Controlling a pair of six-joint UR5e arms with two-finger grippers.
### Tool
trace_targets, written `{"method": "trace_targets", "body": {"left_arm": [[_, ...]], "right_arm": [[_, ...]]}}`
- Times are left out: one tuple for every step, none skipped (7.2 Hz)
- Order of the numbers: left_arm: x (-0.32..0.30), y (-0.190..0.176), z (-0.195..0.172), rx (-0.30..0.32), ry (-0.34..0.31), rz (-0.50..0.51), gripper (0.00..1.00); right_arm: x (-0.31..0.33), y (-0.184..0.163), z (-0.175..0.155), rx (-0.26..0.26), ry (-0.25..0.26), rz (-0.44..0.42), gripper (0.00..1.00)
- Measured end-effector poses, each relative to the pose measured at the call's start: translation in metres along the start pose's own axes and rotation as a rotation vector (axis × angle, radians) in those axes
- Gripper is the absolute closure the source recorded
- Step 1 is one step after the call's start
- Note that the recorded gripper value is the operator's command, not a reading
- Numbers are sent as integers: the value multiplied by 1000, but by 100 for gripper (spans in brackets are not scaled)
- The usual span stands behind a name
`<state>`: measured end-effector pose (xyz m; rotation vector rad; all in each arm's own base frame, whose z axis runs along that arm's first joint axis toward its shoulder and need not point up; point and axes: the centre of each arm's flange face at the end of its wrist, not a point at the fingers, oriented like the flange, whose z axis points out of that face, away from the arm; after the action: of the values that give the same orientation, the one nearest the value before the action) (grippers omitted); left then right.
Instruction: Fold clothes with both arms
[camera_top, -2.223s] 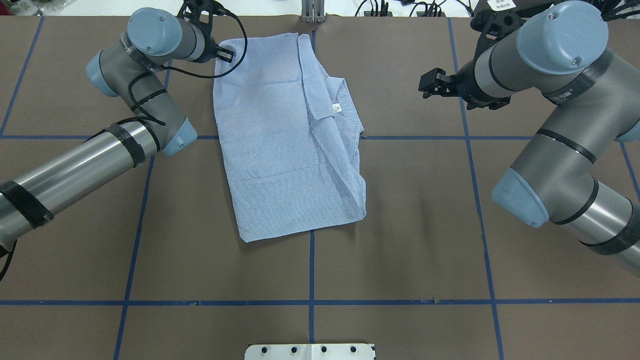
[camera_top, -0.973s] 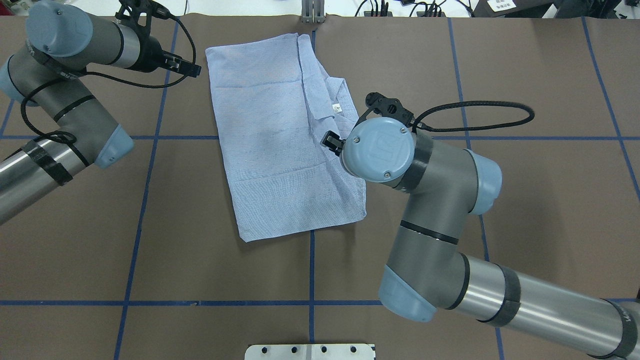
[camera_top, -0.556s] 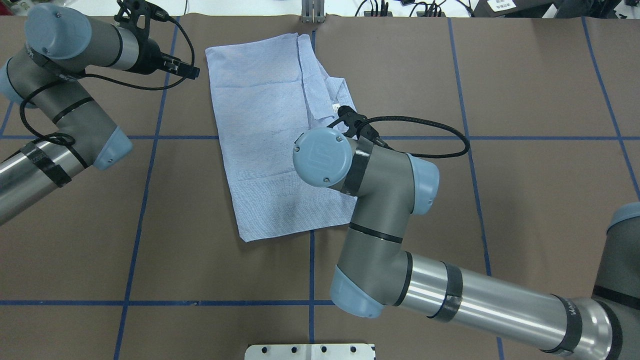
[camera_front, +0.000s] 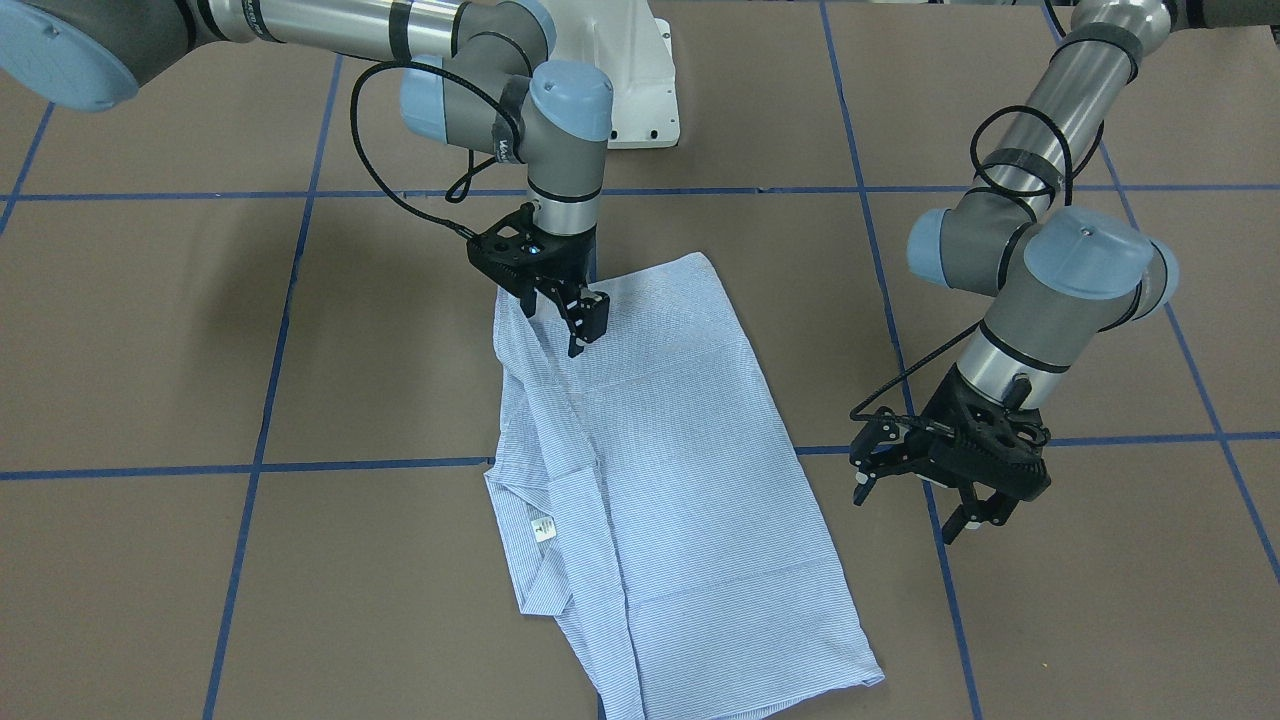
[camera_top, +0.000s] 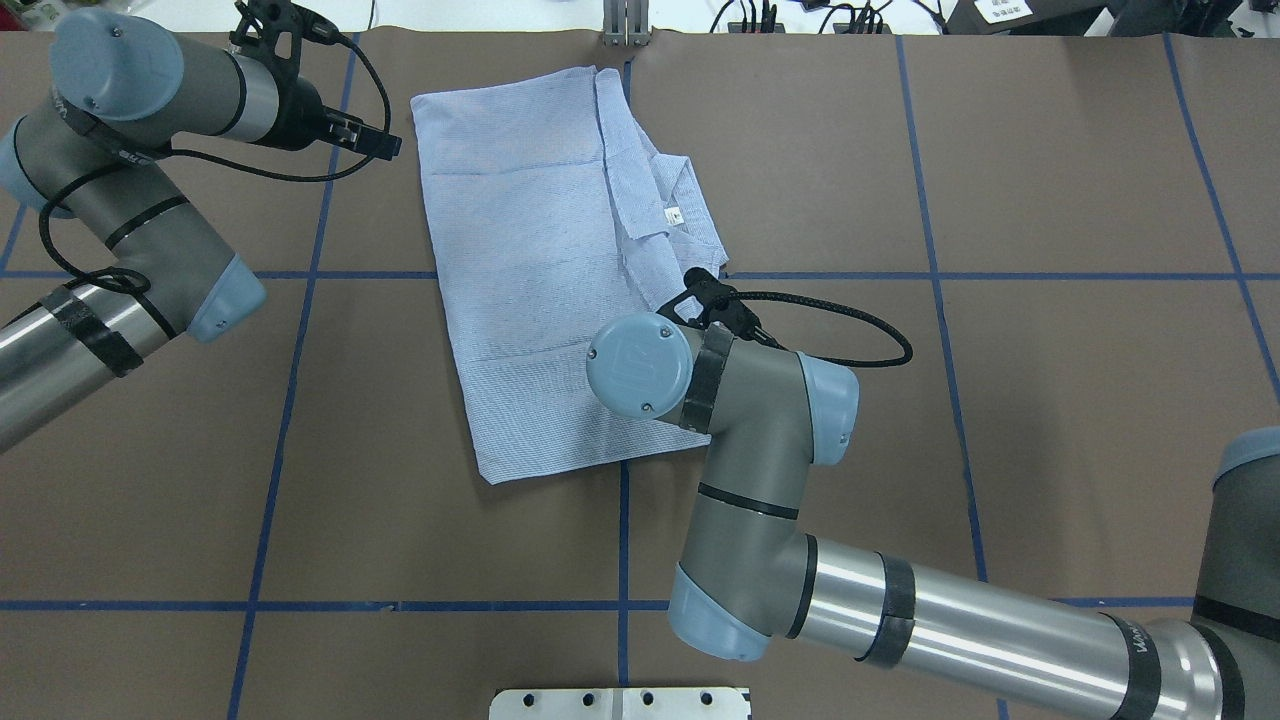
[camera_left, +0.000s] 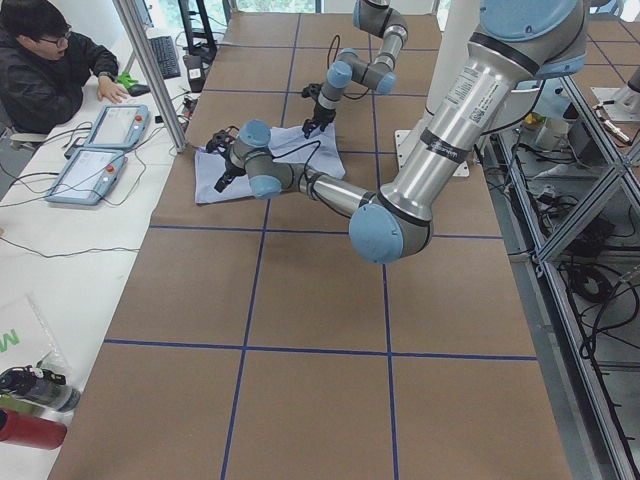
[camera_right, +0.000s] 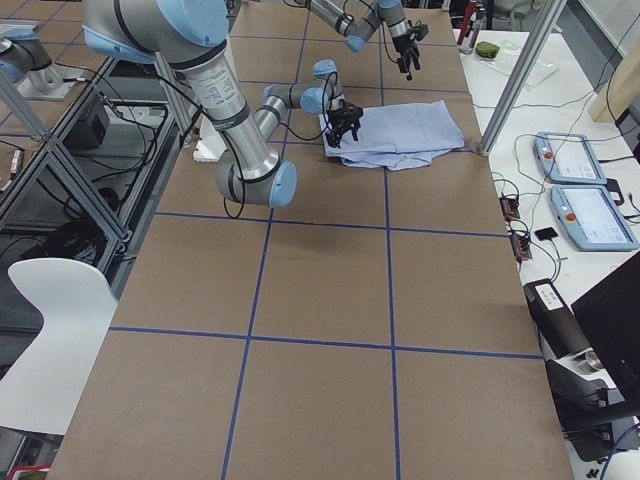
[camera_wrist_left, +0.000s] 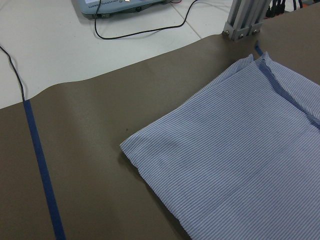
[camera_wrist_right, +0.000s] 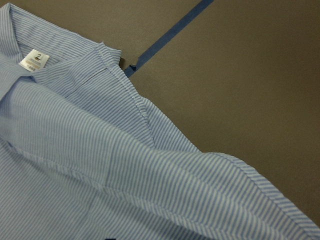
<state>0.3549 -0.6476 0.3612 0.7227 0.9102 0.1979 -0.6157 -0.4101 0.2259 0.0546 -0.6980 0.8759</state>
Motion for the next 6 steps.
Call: {"method": "trace_targets", "body": {"left_arm": [[0, 0, 0, 0, 0, 0, 0], [1, 0, -1, 1, 2, 1, 0], [2, 0, -1, 2, 3, 2, 0], [2, 0, -1, 2, 4, 2, 0], [2, 0, -1, 2, 4, 2, 0], [2, 0, -1, 2, 4, 2, 0]], "right_arm": [[10, -6, 12, 12, 22, -27, 8], [15, -14, 18, 18, 33, -46, 8], [17, -19, 21, 22, 38, -61, 8], [17, -22, 22, 25, 40, -71, 8], [15, -22, 21, 26, 38, -75, 13], [14, -22, 21, 27, 36, -73, 28]]}}
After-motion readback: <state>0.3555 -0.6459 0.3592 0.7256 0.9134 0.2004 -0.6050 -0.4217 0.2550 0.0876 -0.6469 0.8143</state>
